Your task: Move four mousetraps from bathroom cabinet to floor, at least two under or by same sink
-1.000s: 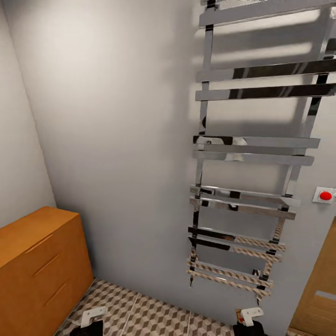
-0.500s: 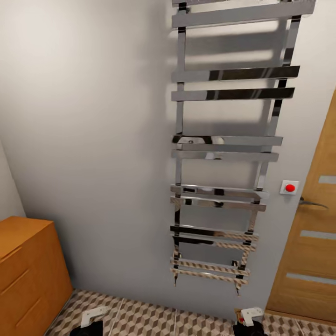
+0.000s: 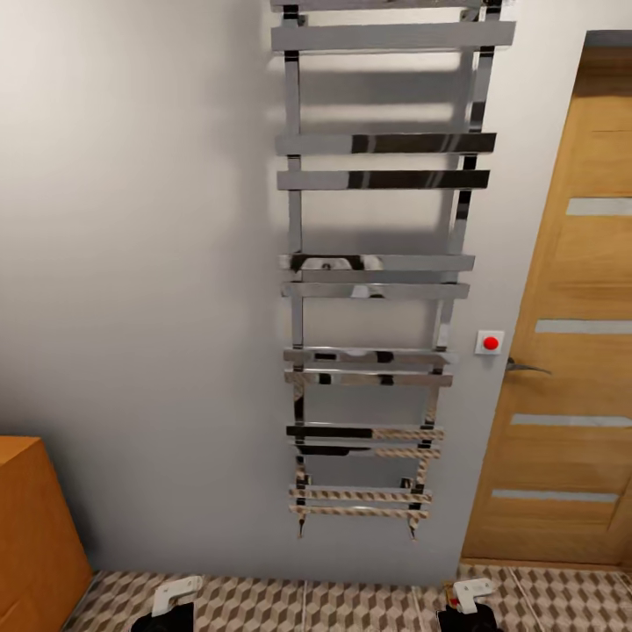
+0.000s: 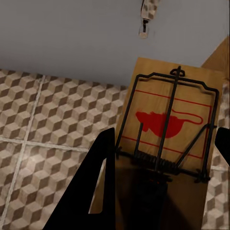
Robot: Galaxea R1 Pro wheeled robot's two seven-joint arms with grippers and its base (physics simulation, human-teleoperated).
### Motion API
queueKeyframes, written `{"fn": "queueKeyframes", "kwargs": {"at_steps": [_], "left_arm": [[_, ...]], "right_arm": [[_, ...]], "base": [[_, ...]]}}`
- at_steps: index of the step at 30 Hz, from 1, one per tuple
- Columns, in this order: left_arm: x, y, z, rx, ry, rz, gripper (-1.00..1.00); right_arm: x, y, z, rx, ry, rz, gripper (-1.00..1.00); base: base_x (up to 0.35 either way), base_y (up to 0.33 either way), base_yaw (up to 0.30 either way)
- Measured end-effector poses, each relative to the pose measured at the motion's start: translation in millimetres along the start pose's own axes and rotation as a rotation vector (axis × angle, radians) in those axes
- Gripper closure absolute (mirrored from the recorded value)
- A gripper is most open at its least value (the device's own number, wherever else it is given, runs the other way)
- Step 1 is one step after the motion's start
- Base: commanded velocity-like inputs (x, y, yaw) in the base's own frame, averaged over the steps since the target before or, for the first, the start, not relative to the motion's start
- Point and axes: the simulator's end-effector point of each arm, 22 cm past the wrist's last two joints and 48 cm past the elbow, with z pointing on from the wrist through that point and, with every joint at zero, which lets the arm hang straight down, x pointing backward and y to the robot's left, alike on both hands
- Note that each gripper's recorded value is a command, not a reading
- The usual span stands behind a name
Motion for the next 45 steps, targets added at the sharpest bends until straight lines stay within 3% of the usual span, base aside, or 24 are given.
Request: {"fn": "queueKeyframes", "kwargs": {"at_steps": [45], "left_arm": [[-0.1, 0.4, 0.0, 0.0, 0.0, 0.0, 1.0]], "right_arm": [[0.0, 0.0, 0.0, 0.0, 0.0, 0.001, 1.0]], "base": [[0.0, 0.0, -0.277]]}}
